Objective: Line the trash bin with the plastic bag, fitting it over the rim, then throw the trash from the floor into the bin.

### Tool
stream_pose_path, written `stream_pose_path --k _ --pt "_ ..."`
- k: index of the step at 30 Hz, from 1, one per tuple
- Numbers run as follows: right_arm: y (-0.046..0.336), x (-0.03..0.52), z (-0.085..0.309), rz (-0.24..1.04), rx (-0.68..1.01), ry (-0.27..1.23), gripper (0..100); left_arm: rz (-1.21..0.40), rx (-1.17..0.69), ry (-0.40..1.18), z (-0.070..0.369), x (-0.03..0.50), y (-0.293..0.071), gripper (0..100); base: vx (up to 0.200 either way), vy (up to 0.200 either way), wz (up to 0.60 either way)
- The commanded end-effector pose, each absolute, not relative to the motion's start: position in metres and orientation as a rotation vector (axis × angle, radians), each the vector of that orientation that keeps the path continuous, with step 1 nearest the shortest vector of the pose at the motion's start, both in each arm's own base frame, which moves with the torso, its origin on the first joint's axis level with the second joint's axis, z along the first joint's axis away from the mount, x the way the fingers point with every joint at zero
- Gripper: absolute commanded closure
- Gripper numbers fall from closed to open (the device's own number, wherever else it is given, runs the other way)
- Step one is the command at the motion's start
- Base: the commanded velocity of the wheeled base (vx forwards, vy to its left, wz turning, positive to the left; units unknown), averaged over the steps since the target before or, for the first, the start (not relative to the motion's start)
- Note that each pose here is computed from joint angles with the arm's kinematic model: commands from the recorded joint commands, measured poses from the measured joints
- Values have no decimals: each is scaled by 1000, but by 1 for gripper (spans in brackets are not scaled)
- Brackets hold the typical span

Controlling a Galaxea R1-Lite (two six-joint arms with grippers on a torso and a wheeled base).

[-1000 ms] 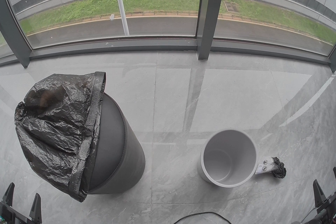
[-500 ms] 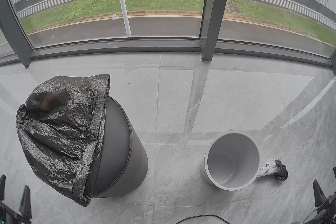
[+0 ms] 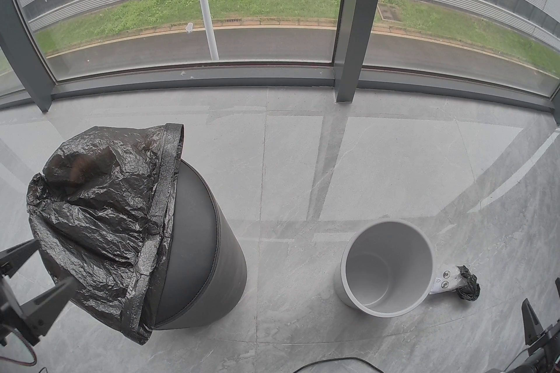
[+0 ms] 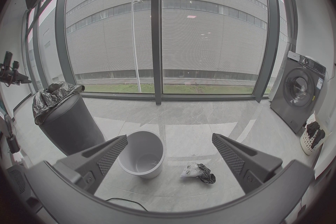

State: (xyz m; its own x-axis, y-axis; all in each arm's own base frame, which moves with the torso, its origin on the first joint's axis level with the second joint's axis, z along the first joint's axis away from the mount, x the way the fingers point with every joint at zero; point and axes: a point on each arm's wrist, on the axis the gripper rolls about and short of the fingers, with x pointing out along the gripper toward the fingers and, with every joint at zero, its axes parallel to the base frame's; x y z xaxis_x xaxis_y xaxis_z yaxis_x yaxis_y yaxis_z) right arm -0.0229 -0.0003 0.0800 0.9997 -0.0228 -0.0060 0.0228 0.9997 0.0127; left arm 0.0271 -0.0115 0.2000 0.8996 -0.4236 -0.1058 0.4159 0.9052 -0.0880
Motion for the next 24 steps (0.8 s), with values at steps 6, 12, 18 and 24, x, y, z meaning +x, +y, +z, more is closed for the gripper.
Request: stream_pose_path --k 6,12,18,24 --pt "0 -23 76 -25 14 6 0 -411 -89 654 173 116 -57 0 0 0 0" --pt "0 -23 76 -25 17 9 0 -303 -58 744 166 107 -56 0 0 0 0" --pt "0 -23 75 -25 18 11 0 -275 -118 824 162 103 -58 0 0 0 0" --pt "0 -23 76 -25 18 9 0 -247 -205 868 161 115 -68 0 0 0 0"
